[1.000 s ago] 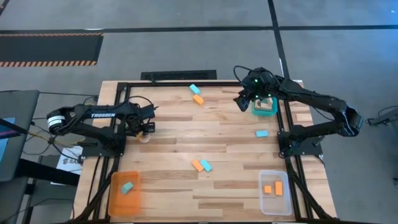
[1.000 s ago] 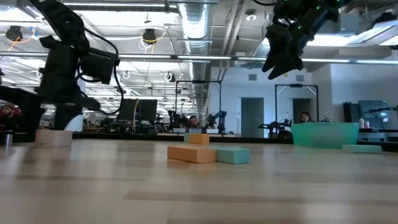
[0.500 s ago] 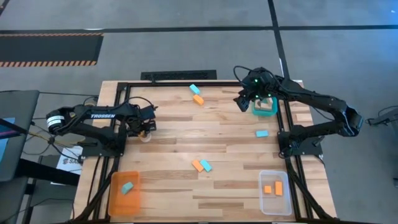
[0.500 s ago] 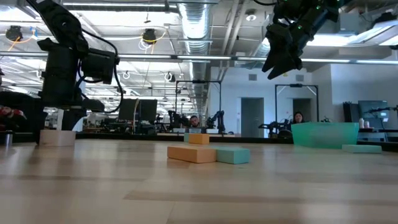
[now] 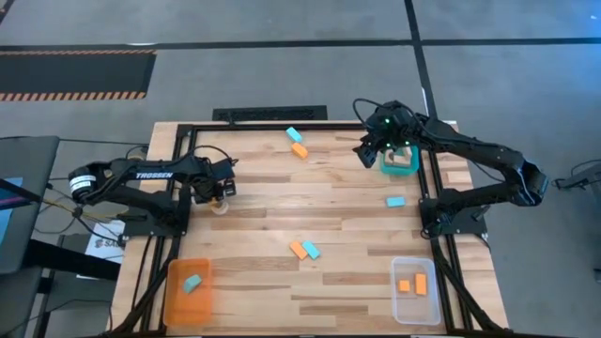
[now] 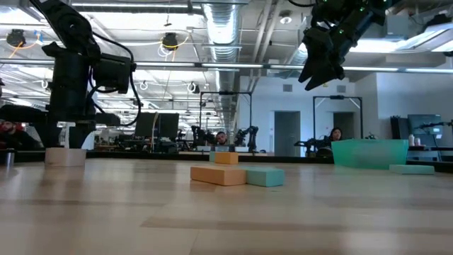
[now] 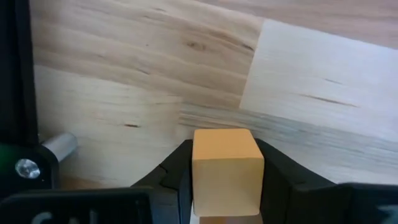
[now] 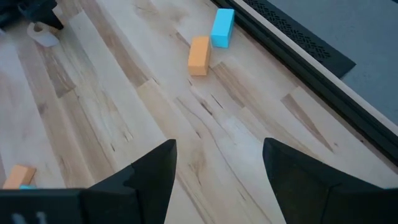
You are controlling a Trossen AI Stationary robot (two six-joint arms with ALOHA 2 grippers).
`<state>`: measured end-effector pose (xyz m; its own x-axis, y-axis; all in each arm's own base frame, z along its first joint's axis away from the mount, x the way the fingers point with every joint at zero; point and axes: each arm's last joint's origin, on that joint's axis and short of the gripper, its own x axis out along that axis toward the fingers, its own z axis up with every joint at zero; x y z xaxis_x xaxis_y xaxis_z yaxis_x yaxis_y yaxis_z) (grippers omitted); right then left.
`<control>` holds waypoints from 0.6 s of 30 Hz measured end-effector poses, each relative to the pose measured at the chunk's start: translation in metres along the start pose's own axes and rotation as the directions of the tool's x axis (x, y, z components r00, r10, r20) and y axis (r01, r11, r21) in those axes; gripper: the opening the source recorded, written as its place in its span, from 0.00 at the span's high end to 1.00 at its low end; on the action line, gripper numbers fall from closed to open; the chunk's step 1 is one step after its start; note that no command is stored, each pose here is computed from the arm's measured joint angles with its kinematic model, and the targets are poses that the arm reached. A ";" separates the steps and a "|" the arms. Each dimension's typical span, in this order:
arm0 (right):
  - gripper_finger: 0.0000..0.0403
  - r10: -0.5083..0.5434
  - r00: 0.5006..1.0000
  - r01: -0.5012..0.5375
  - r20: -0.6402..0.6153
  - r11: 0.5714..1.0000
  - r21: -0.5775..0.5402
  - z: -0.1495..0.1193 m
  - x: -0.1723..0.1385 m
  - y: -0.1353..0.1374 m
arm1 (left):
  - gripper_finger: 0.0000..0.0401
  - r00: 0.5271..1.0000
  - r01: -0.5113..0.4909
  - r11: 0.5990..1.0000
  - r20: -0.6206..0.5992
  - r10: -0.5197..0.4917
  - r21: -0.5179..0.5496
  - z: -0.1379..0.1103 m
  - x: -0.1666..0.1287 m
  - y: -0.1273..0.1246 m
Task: Sort & place blocks by color
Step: Put the yellow block into the transparent bin
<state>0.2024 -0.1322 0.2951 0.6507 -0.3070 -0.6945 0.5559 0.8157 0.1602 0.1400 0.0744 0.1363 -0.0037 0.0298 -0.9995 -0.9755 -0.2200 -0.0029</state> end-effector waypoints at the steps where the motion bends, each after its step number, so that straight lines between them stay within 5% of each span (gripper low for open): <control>1: 0.35 0.000 1.000 0.000 0.000 1.000 0.000 0.000 0.000 0.000 | 0.75 1.000 0.002 1.000 -0.001 -0.001 0.017 0.000 0.000 0.000; 5: 0.35 0.000 1.000 0.000 -0.001 1.000 -0.013 0.000 0.000 0.000 | 0.75 0.999 0.032 0.992 0.013 -0.034 0.125 0.003 -0.007 -0.008; 10: 0.35 0.000 1.000 0.000 0.000 1.000 -0.016 0.000 0.000 0.000 | 0.75 0.973 0.217 0.957 0.040 -0.229 0.190 0.009 -0.024 -0.033; 12: 0.35 0.010 1.000 -0.010 -0.002 1.000 -0.021 0.000 0.000 0.002 | 0.75 0.921 0.362 0.911 0.077 -0.383 0.196 0.014 -0.036 -0.050; 15: 0.35 0.063 0.998 -0.063 0.000 0.997 -0.038 0.000 0.001 0.008 | 0.75 0.770 0.605 0.767 0.088 -0.632 0.214 0.019 -0.052 -0.074; 18: 0.35 0.109 0.993 -0.105 0.055 0.992 -0.070 0.005 0.001 0.017 | 0.75 0.500 0.842 0.501 0.056 -0.864 0.200 0.025 -0.077 -0.096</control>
<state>0.2150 -0.1207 0.3005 0.7348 -0.2427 -0.6334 0.4466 0.8759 0.1825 0.2289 0.1175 0.2143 0.8288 0.2595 -0.4958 -0.5354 0.1098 -0.8374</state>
